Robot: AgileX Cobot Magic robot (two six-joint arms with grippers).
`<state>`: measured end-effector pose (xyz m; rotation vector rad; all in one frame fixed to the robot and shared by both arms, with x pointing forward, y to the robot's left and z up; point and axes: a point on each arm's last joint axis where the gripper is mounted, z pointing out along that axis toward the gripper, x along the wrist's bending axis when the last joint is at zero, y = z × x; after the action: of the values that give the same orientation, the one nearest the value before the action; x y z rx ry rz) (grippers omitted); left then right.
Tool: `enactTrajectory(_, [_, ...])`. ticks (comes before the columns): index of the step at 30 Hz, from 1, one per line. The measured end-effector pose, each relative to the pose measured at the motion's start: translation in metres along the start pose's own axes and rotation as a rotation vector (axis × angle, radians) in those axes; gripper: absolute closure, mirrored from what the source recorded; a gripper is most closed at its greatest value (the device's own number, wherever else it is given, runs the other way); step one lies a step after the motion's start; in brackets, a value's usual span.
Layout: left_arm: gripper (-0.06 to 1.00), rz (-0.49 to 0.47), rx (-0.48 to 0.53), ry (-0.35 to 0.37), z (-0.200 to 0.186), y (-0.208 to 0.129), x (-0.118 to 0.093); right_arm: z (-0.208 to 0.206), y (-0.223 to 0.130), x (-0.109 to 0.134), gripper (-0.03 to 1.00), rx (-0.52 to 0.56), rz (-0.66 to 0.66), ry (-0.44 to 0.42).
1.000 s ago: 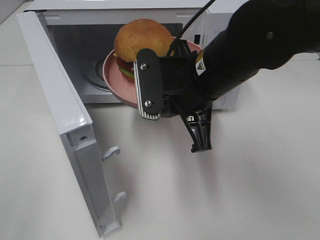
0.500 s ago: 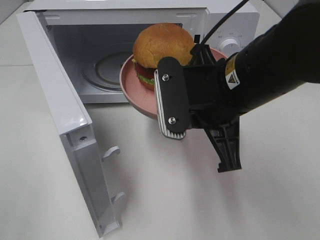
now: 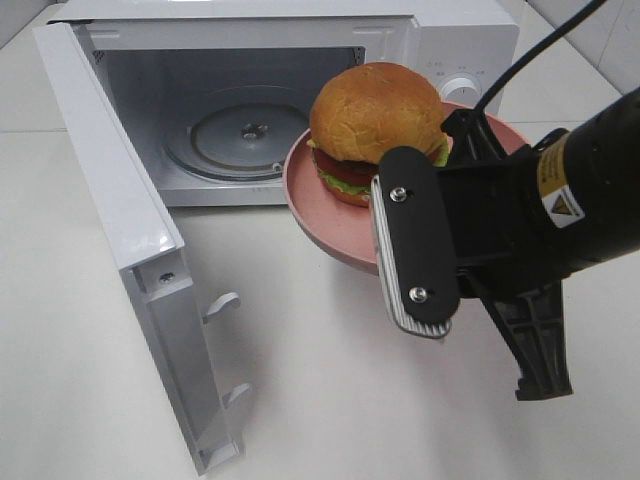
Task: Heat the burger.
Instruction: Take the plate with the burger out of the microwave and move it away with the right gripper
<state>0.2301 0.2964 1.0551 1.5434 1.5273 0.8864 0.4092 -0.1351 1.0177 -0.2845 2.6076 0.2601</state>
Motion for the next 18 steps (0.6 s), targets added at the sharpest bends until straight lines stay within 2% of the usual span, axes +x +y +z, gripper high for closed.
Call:
enactTrajectory(6, [-0.04, 0.0, 0.0, 0.0, 0.0, 0.0, 0.0, -0.011, -0.011, 0.01, 0.91, 0.024, 0.029, 0.007])
enactTrajectory(16, [-0.04, 0.0, 0.0, 0.0, 0.0, 0.0, 0.0, -0.031, -0.028, 0.027, 0.91, 0.024, 0.071, -0.029])
enactTrajectory(18, [-0.04, 0.0, 0.0, 0.0, 0.0, 0.0, 0.0, -0.03, -0.038, 0.041, 0.91, 0.047, 0.096, -0.018])
